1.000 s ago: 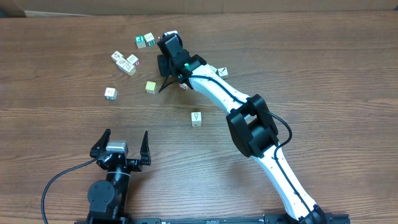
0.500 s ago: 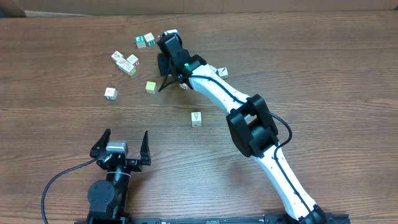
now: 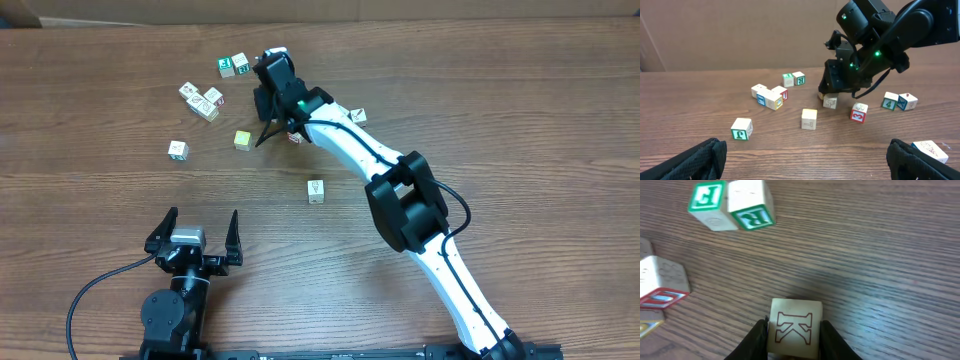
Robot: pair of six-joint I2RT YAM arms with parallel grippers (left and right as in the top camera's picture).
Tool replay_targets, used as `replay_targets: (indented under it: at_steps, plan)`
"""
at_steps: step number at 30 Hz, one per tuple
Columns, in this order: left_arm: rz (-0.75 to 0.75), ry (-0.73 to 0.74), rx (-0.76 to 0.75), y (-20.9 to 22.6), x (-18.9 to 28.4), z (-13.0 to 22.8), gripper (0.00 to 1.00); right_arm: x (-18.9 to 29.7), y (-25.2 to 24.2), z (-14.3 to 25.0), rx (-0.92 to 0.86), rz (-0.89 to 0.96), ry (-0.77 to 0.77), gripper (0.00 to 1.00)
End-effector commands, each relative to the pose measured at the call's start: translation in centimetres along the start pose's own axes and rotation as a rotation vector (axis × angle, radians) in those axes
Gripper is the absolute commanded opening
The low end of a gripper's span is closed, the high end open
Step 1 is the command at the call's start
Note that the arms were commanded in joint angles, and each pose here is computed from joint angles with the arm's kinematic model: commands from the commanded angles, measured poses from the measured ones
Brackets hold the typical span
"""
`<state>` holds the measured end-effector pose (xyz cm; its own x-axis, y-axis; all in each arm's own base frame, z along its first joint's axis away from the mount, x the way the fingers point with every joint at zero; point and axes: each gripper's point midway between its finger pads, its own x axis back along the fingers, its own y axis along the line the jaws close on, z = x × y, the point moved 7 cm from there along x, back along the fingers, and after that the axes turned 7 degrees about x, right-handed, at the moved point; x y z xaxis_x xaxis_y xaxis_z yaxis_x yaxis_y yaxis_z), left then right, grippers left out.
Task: Form a tower
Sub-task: 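Lower the right gripper and grasp the red-K letter block, then lift the K block up with the right gripper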
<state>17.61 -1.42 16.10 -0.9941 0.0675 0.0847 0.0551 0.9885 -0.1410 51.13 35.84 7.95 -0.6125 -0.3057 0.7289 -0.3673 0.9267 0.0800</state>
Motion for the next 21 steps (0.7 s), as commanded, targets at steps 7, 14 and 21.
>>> replay_targets:
  at_steps: [7,14,21]
  plan:
    - [0.006,-0.009,-0.015,0.0,0.0,-0.1,0.99,3.8,-3.4,-3.0,-0.042,0.048,0.007,0.24]
    - [0.006,-0.009,-0.015,0.0,0.0,-0.1,0.99,3.8,-4.2,-2.2,-0.045,0.066,0.057,0.41]
    - [0.006,-0.009,-0.015,0.0,0.0,-0.1,1.0,3.8,-4.2,-2.1,-0.045,0.068,0.062,0.41]
